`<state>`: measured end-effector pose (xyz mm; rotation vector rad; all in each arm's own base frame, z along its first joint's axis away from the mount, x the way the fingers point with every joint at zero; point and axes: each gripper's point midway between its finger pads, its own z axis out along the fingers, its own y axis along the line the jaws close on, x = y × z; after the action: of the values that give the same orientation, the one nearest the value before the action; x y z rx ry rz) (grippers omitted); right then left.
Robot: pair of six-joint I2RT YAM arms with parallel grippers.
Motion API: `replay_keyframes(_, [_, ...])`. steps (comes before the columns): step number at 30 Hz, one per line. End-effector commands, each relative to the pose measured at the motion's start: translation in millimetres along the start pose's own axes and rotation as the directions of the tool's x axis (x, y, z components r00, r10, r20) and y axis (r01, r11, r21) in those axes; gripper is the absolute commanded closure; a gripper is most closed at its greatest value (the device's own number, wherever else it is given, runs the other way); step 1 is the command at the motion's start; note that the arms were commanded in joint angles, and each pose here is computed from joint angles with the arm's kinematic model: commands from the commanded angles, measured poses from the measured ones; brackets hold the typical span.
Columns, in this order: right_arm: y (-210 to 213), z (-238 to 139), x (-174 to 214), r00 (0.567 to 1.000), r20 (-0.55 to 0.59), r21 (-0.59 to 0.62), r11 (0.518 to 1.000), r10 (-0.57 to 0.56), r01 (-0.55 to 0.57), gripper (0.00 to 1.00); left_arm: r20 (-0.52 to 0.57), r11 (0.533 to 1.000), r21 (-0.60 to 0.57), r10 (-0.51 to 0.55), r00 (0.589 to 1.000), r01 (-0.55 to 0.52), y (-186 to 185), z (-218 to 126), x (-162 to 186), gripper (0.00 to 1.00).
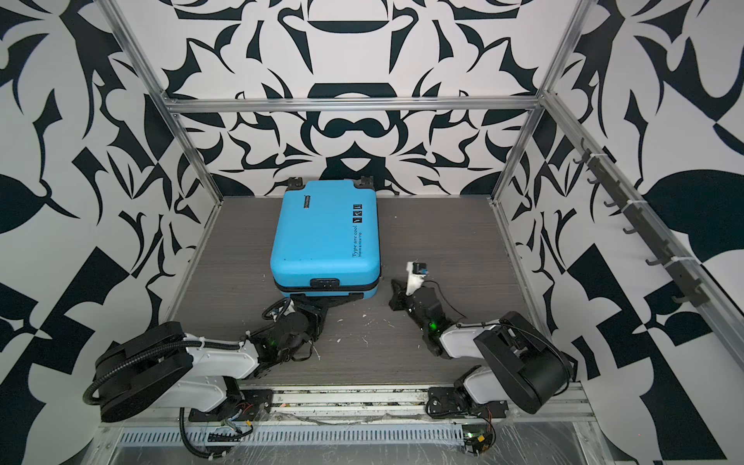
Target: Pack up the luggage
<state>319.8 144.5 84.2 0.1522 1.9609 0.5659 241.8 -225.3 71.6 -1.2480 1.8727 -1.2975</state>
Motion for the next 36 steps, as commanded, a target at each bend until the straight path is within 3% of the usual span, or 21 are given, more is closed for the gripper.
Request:
replay_keyframes(1, [-60.1, -12.3, 7.1, 1.0, 0.013, 0.256, 0.966, 0.019, -0.022, 1.0, 0.127, 0.96, -0.203, 0.221, 0.967, -0.193, 57.7, -12.3, -42.2, 1.0])
replay_keyframes(13, [-51.6, -3.5, -1.8, 1.0, -0.004, 0.196, 0.98, 0.02, -0.019, 1.0, 0.124, 0.956, -0.184, 0.252, 0.96, -0.228, 45.2, -19.9, -43.7, 1.0])
replay_keyframes(25, [-29.1, 4.9, 6.8, 0.996, -0.087, 0.074, 0.997, 0.027, -0.021, 1.0, 0.112, 0.922, -0.19, 0.361, 0.926, -0.336, 23.1, -31.7, -45.1, 1.0])
replay_keyframes(32, [-1.9, 3.4, 12.2, 0.988, -0.156, -0.064, 0.998, 0.011, -0.021, 0.77, 0.095, 0.91, -0.192, 0.389, 0.916, -0.366, 18.9, -30.2, -40.9, 1.0])
replay_keyframes(36, [29.8, -5.6, 14.4, 0.982, -0.187, -0.237, 0.971, -0.025, -0.02, 0.68, 0.091, 0.908, -0.191, 0.395, 0.914, -0.373, 15.8, -26.9, -38.0, 1.0])
